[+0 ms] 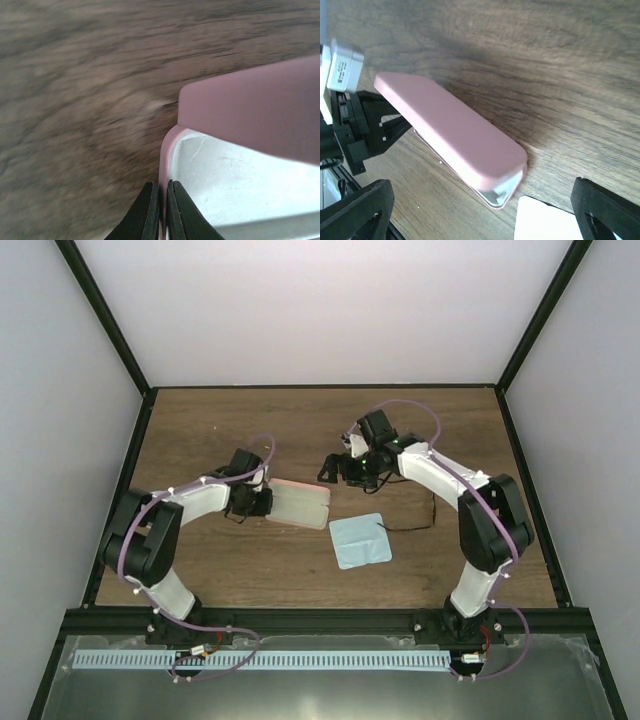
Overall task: Organize the sunglasses
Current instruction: Adjust the sunglasses case at the center of the board.
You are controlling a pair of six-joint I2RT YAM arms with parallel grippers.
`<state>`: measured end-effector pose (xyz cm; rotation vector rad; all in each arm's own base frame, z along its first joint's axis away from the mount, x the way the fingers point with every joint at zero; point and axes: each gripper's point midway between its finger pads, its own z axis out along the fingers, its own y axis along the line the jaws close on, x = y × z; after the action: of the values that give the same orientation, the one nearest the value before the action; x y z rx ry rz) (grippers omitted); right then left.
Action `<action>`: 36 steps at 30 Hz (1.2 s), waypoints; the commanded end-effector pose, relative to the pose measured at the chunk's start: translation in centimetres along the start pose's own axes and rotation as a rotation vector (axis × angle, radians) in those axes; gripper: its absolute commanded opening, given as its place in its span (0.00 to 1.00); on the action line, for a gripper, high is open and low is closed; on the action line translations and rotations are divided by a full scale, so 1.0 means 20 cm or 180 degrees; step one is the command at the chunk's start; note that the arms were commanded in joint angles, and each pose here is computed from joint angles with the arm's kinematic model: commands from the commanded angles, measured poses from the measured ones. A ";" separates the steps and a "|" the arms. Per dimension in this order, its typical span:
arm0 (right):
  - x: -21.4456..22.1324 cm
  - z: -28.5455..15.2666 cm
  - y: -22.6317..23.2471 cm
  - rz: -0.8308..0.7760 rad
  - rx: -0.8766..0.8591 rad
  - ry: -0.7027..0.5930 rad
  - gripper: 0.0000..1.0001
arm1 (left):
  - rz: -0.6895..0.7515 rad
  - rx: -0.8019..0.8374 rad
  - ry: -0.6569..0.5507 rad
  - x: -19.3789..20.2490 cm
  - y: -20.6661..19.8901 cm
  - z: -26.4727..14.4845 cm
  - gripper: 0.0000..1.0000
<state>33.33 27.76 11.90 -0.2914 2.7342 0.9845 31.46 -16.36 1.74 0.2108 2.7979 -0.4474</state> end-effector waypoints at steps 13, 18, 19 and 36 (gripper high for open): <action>0.10 -0.22 -0.01 0.0117 0.0140 -0.0247 0.97 | -0.0641 -0.0596 -0.0223 -0.14 0.14 0.02 0.04; 0.19 -0.25 -0.03 0.0150 0.0170 -0.0254 0.97 | -0.0572 -0.0654 -0.0218 -0.12 0.16 0.00 0.37; 0.20 -0.25 -0.04 0.0160 0.0175 -0.0257 0.97 | -0.0571 -0.0654 -0.0240 -0.11 0.16 -0.01 0.49; 0.29 -0.32 -0.23 0.0668 0.0643 -0.0461 0.87 | -0.0376 -0.0022 -0.1035 -0.24 -0.30 -0.53 0.82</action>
<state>28.07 21.32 12.82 -0.0268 2.7273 0.7939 33.31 -15.54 13.19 -0.0544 2.5004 -0.3279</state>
